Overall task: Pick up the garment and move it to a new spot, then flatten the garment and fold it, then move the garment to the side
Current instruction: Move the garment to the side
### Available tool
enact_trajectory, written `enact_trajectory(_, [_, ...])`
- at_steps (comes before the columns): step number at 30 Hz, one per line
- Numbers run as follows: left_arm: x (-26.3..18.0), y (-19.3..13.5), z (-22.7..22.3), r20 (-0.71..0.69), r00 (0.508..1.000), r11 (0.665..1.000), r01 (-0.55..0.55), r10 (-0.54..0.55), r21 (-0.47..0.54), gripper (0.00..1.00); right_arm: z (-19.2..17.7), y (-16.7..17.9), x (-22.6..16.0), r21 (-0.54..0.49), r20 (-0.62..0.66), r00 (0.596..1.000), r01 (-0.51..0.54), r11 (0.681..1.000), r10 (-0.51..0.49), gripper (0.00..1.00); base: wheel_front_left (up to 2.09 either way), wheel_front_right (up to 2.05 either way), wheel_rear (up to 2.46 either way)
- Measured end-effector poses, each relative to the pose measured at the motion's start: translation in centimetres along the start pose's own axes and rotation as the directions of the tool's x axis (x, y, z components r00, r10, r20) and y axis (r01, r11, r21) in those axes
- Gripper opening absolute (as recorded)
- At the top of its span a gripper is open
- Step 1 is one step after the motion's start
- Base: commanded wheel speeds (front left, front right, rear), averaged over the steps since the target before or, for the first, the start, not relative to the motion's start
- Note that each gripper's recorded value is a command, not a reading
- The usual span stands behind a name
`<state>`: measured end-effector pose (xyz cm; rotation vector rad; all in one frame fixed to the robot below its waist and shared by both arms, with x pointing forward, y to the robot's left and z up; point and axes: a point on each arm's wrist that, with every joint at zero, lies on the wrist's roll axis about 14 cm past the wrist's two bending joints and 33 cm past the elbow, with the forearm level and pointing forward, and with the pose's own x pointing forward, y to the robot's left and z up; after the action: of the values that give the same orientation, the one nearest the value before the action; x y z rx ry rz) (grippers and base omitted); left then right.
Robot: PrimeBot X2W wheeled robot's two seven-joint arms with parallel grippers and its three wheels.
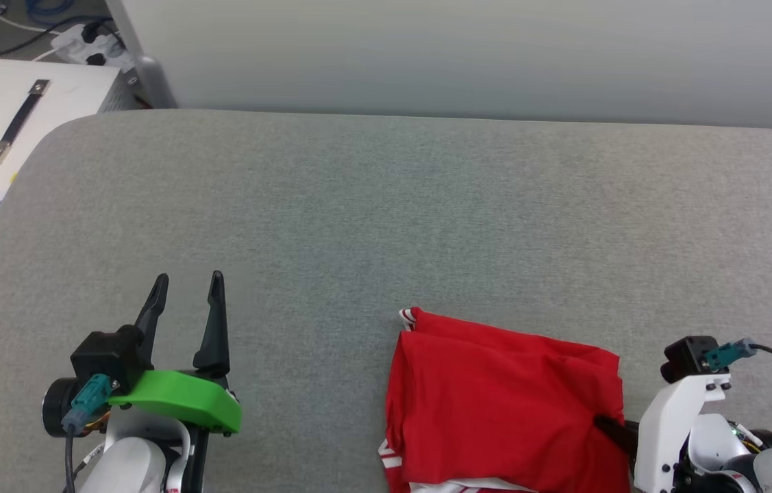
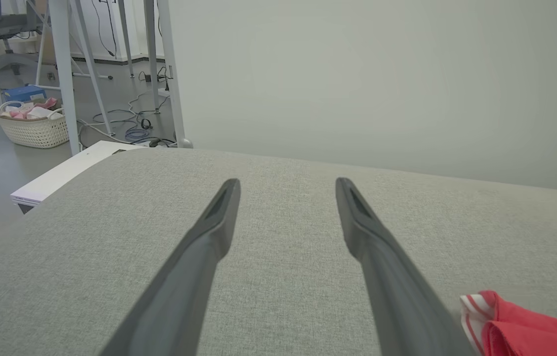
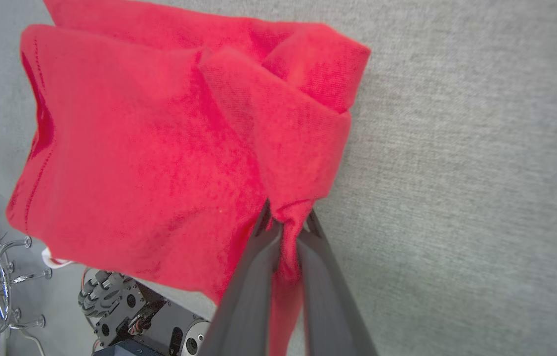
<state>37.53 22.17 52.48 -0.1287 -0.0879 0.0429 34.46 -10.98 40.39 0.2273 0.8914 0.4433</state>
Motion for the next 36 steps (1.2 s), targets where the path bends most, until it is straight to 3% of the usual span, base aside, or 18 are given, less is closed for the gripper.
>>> enact_trajectory(8, [2.1, -5.3, -0.2, 0.008, 0.989, 0.988, 0.148, -0.148, -0.034, 1.00, 2.4, -5.6, -4.0, 0.006, 0.068, 0.982, 0.174, 0.985, -0.174, 0.00, 0.00, 0.00, 0.00])
enact_trajectory(15, [4.7, -10.9, -0.9, -0.003, 0.948, 0.947, 0.318, -0.318, -0.053, 1.00, 5.2, -11.5, -7.6, 0.080, 0.135, 0.930, 0.333, 0.940, -0.341, 0.00, 0.00, 0.00, 0.00])
enact_trajectory(21, [7.5, -14.4, -2.7, -0.034, 0.899, 0.899, 0.435, -0.437, -0.050, 1.00, 6.8, -18.5, -10.3, 0.110, 0.127, 0.831, 0.530, 0.841, -0.541, 0.00, 0.00, 0.00, 0.00])
enact_trajectory(27, [9.7, -16.3, -4.4, -0.049, 0.859, 0.861, 0.506, -0.509, -0.055, 1.00, 8.4, -24.4, -13.5, 0.156, 0.118, 0.707, 0.681, 0.716, -0.698, 0.00, 0.00, 0.00, 0.00])
enact_trajectory(30, [10.6, -17.1, -5.0, -0.042, 0.844, 0.845, 0.531, -0.534, -0.058, 1.00, 9.3, -26.7, -15.0, 0.166, 0.119, 0.642, 0.739, 0.653, -0.757, 0.00, 0.00, 0.00, 0.00])
enact_trajectory(36, [12.3, -17.2, -7.0, -0.056, 0.831, 0.832, 0.552, -0.554, -0.055, 1.00, 11.6, -29.8, -16.7, 0.188, 0.155, 0.543, 0.804, 0.564, -0.826, 0.00, 0.00, 0.00, 0.00])
